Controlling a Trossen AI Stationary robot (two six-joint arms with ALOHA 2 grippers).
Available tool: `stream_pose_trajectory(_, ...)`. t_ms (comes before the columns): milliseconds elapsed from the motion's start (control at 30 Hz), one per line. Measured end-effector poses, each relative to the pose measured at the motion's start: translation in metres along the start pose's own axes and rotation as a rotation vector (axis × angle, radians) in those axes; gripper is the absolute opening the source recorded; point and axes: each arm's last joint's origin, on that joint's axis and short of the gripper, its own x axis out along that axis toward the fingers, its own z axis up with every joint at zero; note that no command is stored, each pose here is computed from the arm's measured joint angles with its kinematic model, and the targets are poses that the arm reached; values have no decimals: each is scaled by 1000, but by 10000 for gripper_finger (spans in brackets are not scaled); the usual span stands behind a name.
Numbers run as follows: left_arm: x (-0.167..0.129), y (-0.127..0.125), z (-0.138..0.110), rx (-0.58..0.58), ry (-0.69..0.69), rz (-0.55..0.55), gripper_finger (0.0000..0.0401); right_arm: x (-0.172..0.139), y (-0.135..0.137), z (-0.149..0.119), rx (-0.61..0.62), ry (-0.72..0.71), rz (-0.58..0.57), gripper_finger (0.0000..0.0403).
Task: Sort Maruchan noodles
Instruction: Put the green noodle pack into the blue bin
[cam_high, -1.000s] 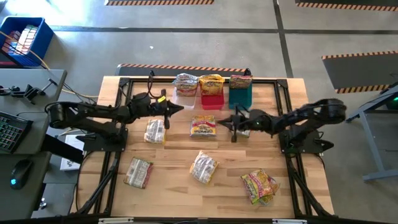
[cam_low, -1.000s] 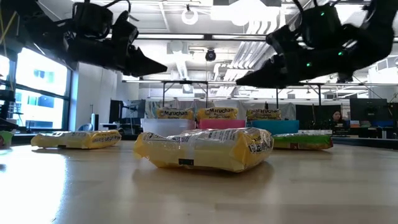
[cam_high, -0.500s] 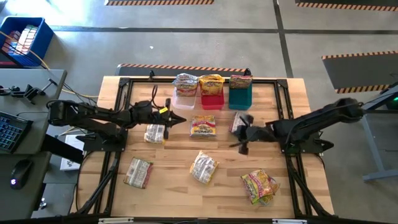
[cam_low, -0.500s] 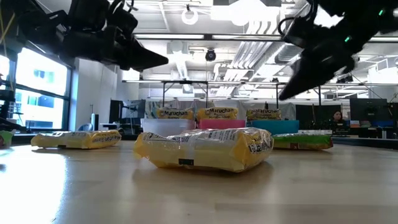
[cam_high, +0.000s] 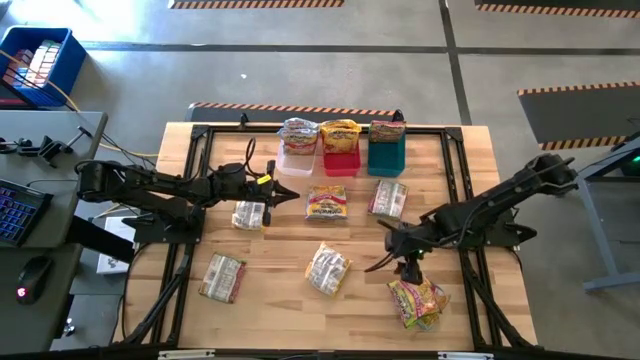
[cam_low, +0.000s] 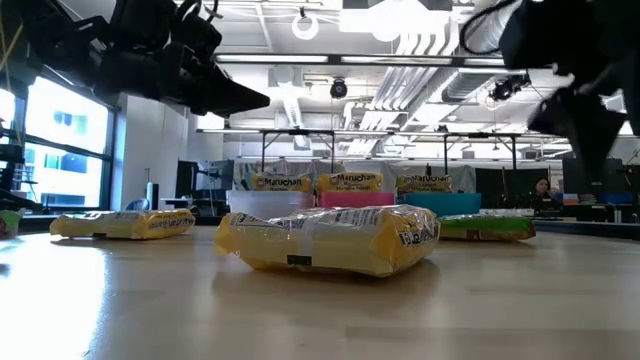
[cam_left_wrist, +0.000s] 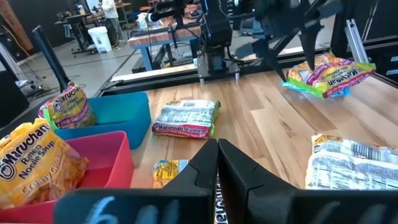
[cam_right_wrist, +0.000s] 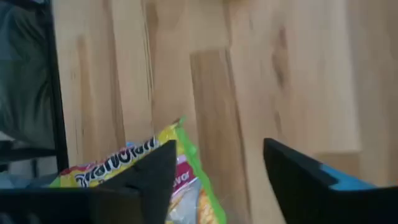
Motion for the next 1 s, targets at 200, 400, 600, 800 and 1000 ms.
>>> stream_pose_trajectory(200,0,0,0,0,2,0,3,24,-1,1,37,133,47,275)
stream_pose_trajectory(400,0,0,0,0,3,-1,3,45,-1,2,20,214,115,279)
stream_pose_trajectory(600,0,0,-1,-1,8,-2,3,57,4,8,10,242,264,279)
stream_pose_trajectory(800,0,0,-1,-1,13,-3,3,58,6,9,3,237,298,279)
stream_pose_trajectory(1000,0,0,-1,-2,15,-3,3,63,6,10,-6,234,300,279)
